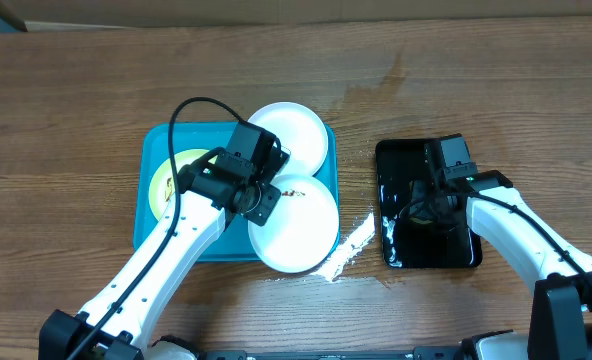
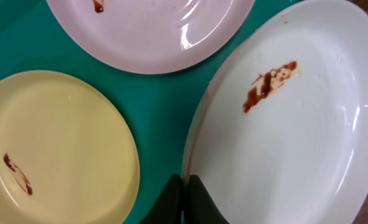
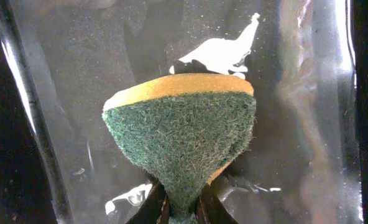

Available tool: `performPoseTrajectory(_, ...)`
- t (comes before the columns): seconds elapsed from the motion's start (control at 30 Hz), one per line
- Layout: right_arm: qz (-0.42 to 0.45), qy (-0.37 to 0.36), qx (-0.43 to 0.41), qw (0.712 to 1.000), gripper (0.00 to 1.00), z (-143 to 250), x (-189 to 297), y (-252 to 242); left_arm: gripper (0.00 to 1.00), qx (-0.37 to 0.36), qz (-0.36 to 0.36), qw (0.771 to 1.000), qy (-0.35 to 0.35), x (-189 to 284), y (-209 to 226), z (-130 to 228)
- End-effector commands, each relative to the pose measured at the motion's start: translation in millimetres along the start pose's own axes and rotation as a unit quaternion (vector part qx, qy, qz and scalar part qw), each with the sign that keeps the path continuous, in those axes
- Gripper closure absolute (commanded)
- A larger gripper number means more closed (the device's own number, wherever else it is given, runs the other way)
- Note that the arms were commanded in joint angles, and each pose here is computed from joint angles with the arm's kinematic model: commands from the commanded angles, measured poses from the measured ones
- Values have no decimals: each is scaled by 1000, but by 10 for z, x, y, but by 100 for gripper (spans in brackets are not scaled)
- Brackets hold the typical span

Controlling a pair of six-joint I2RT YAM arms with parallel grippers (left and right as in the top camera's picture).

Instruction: Clean dirty plates on tray and stack at the side

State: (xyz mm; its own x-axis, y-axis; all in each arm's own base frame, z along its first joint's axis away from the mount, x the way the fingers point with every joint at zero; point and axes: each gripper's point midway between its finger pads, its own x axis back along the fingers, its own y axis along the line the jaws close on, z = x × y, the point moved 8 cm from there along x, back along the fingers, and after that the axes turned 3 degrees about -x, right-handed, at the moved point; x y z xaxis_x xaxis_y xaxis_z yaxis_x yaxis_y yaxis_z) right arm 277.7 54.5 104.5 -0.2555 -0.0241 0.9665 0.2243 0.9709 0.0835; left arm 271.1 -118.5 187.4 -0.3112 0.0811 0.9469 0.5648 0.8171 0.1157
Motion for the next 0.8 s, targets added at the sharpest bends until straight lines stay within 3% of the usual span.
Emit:
performPoseTrajectory(0.0,-9,-15,-2,1000,89,-102,49,44,94,-88,1,996,11,-89,20,-45)
performPoseTrajectory(0.17,-10,-15,-2,1000,87,-103,49,44,89,-118,3,993,20,-260,23,-93)
performPoseTrajectory(0.27,-10,-15,-2,1000,86,-103,49,44,60,-118,1,993,16,-321,27,-132)
performPoseTrajectory(0.33,-10,-17,-2,1000,83,-106,49,46,30,-111,-2,994,5,-328,34,-172)
performPoseTrajectory(0.37,-10,-17,-2,1000,83,-107,49,46,26,-98,-4,995,-3,-327,40,-199)
performPoseTrajectory(0.47,-10,-17,-2,1000,82,-108,49,46,24,-16,3,1000,-22,-246,46,-274)
performPoseTrajectory(0.57,-10,-17,-2,1000,80,-108,49,46,24,69,91,993,-12,-73,-85,-275)
performPoseTrajectory(0.67,-10,-17,-2,1000,80,-107,49,46,19,148,159,975,44,29,-228,-140)
performPoseTrajectory(0.77,-10,-17,-2,1000,79,-107,49,45,20,232,139,954,127,19,-263,105)
